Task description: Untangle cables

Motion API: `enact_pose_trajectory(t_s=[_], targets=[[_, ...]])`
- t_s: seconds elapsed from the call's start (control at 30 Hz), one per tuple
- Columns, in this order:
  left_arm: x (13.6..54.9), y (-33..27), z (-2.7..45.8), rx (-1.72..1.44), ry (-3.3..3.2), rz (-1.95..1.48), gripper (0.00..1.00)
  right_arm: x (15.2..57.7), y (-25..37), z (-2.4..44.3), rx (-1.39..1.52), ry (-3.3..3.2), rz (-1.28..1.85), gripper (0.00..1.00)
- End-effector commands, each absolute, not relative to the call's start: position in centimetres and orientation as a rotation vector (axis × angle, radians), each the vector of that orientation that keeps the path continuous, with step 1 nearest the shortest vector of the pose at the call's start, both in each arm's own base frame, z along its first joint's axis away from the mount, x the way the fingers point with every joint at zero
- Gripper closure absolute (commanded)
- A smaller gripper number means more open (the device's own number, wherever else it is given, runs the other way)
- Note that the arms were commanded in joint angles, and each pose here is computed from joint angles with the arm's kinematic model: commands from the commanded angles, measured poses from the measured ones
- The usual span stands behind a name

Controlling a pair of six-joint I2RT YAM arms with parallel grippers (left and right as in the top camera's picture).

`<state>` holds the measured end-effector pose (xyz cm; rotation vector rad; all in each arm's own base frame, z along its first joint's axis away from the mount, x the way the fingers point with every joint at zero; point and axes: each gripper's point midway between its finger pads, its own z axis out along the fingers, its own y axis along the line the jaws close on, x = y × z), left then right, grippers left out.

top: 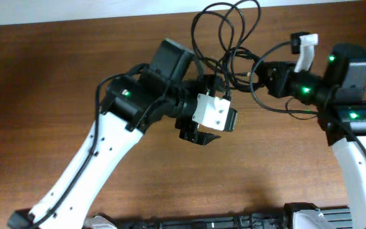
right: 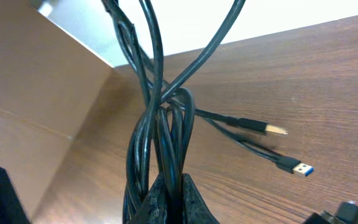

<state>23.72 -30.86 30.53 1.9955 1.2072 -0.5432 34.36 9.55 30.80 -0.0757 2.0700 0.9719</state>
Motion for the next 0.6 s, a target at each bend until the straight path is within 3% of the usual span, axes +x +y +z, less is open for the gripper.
enact_pose_trajectory(t_s=[0.0, 0.57], targets=[[23.2, -31.1, 33.3, 1.984, 1.024, -0.481, 0.04, 32.4, 10.7, 33.1, -0.186, 1.997, 1.148, 0.96], [24.7, -31.2, 33.5, 1.966, 1.023, -0.393, 0.05, 29.6, 12.8, 34.8, -0.353, 1.927, 1.372, 0.96]])
